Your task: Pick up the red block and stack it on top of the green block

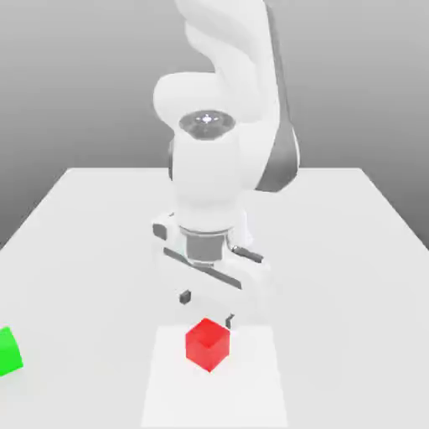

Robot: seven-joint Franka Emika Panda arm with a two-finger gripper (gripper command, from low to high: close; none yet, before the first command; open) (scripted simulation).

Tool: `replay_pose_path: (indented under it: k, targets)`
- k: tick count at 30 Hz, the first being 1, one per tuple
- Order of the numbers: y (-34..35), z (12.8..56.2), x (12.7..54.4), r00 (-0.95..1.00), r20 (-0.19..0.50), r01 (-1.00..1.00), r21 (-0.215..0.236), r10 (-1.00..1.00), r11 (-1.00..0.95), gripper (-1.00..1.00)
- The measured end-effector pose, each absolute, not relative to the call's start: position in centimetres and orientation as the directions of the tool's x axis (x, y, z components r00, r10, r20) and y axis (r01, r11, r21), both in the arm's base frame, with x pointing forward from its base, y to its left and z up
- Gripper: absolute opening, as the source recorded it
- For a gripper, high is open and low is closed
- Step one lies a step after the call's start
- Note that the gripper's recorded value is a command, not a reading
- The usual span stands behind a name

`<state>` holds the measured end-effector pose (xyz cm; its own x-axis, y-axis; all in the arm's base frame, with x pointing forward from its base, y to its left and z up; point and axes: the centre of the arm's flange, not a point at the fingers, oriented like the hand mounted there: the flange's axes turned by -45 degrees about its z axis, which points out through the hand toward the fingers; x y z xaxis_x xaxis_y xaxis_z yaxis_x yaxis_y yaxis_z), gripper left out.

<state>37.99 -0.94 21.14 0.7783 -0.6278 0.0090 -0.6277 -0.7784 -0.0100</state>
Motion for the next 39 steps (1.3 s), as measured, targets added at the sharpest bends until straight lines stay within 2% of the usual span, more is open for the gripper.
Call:
replay_pose_path:
  k: [11,21,22,29,39]
  targets:
    - [-1.0,19.2,38.9,0.773,0.017,-0.634,-0.023,-0.634,-0.773,0.00]
    - [-1.1,14.8,37.6,0.776,0.004,-0.630,-0.006,-0.630,-0.776,0.00]
    - [-1.1,14.4,37.4,0.777,0.002,-0.629,-0.003,-0.629,-0.777,-1.00]
    - [-1.1,14.4,37.4,0.777,0.003,-0.629,-0.004,-0.629,-0.777,-1.00]
    - [-1.0,18.7,38.8,0.773,0.017,-0.634,-0.023,-0.634,-0.773,-1.00]
